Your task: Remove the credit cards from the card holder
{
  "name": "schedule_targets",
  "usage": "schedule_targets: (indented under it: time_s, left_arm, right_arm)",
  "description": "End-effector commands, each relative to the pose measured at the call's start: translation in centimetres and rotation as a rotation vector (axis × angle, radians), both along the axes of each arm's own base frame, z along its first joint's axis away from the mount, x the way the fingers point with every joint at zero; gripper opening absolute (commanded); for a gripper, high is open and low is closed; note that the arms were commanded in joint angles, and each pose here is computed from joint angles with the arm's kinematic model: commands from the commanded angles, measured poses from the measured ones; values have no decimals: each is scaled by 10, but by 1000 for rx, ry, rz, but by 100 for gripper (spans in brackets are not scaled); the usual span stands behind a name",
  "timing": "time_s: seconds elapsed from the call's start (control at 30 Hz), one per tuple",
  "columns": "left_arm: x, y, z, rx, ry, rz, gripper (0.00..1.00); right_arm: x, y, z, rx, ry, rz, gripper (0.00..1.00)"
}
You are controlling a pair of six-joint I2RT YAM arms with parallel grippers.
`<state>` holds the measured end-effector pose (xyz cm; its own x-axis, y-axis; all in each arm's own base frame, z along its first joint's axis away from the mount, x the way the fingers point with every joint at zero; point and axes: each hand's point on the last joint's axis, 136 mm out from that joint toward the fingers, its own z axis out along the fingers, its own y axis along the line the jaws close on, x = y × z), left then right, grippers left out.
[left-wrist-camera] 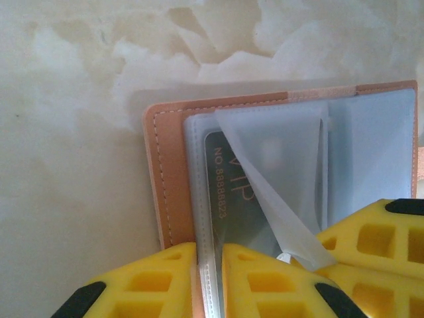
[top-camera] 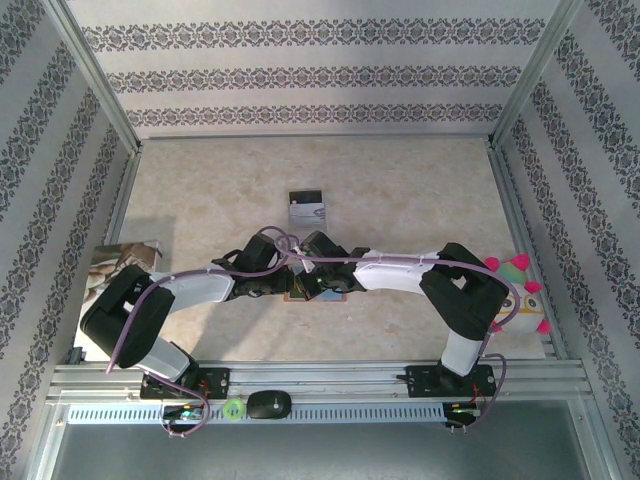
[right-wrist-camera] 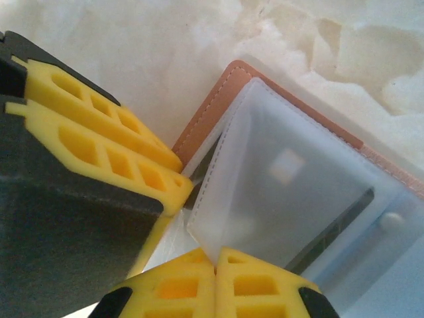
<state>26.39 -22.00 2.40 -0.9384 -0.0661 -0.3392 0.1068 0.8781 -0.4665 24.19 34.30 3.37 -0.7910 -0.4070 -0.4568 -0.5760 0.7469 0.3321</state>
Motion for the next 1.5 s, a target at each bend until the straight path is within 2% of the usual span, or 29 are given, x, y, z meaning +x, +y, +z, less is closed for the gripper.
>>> schedule_targets:
  time_s: [0.0, 0.43, 0.5, 0.67, 0.8, 0.9, 1.0, 1.13, 1.3, 1.47]
  left_arm:
    - [-27, 10, -25, 99, 111, -51, 16]
    - [-41, 9, -38, 99, 178, -82, 9]
    - [-41, 8, -38, 94, 178, -86, 8]
    - [-41, 5, -35, 88, 170, -93, 8]
    - [-40, 3, -31, 86, 156, -103, 11]
    - [-40, 1, -29, 76, 151, -108, 13]
    - [-39, -1, -26, 71, 143, -111, 14]
    - [-39, -2, -28, 73, 150, -114, 14]
    - [-40, -4, -29, 72, 153, -125, 14]
    - [-40, -6, -28, 70, 152, -131, 14]
  right_arm:
    - [2, -3, 9, 34, -7, -35, 0]
    - [-3, -47, 12, 3, -20, -207, 1]
    - [-5, -55, 11, -13, -19, -232, 6]
    - [-11, -85, 13, -67, -29, -331, 30]
    - [-11, -107, 28, -78, -60, -409, 37]
    - [-7, -95, 53, 5, -80, -365, 40]
    - [-7, -66, 72, 106, -24, -258, 40]
    - [-11, -26, 74, 186, 93, -141, 34]
    - [-4, -11, 62, 192, 129, -132, 29]
    - [1, -5, 68, 204, 131, -131, 27]
